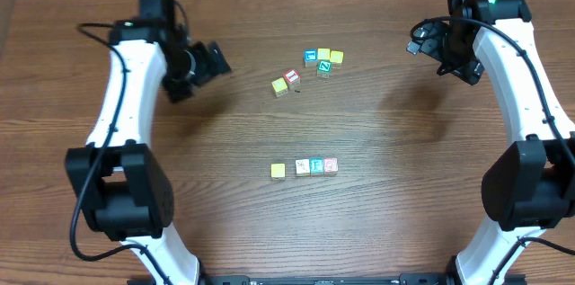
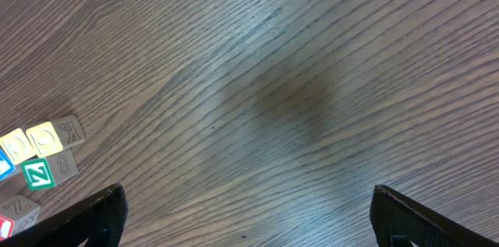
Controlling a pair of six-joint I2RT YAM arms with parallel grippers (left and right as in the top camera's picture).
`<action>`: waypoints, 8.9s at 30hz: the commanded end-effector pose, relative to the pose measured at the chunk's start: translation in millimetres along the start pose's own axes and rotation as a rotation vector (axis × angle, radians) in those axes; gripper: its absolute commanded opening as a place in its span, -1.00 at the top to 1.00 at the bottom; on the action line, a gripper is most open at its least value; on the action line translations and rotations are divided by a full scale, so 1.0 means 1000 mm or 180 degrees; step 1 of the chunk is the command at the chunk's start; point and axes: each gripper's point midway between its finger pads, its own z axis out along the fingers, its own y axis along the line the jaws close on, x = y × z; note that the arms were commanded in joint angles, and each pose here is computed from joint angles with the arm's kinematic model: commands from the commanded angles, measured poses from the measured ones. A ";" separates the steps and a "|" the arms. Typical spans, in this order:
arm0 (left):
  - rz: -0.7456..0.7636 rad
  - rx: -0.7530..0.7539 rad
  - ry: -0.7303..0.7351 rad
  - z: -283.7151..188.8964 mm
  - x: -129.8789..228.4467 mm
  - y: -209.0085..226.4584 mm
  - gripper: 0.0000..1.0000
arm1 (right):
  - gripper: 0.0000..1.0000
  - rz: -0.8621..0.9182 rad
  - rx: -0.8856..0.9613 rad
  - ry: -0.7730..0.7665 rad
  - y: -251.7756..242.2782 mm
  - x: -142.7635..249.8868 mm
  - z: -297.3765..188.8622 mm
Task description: Flip 4 blocks
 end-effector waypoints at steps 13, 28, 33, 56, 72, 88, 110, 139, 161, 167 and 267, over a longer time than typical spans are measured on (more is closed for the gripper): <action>0.0976 -0.0904 -0.0076 0.058 0.094 -0.055 0.46 | -1.00 0.0001 -0.0004 -0.0069 -0.001 -0.004 -0.006; 0.0668 -0.1691 0.0659 0.042 0.150 0.012 0.92 | -1.00 0.0001 -0.0005 -0.0070 -0.001 -0.004 -0.006; 0.0597 -0.1643 0.0774 0.059 0.163 0.021 0.92 | -1.00 0.0001 -0.0005 -0.0070 -0.001 -0.004 -0.006; 0.0562 -0.1340 0.0749 0.082 0.167 0.012 0.92 | -1.00 0.0001 -0.0004 -0.0069 -0.001 -0.004 -0.006; 0.0516 -0.1336 0.0957 0.082 0.182 0.017 0.92 | -1.00 0.0001 -0.0005 -0.0070 -0.001 -0.004 -0.006; 0.0524 -0.1148 0.1047 0.089 0.192 0.007 0.91 | -1.00 0.0001 -0.0004 -0.0069 -0.001 -0.004 -0.006; 0.0536 -0.1093 0.1078 0.090 0.195 0.003 0.92 | -1.00 0.0001 -0.0004 -0.0069 -0.001 -0.004 -0.006; 0.0641 -0.1003 0.1282 0.088 0.212 -0.003 0.92 | -1.00 0.0000 -0.0005 -0.0070 -0.001 -0.004 -0.006; 0.0689 -0.0799 0.1055 0.099 0.197 -0.019 0.92 | -1.00 0.0001 -0.0005 -0.0070 -0.001 -0.004 -0.006; 0.0689 -0.0779 0.1034 0.100 0.196 -0.021 0.91 | -1.00 0.0001 -0.0005 -0.0070 -0.001 -0.004 -0.006; 0.0734 -0.0765 0.0896 0.103 0.187 -0.023 0.91 | -1.00 0.0000 -0.0005 -0.0070 -0.001 -0.004 -0.006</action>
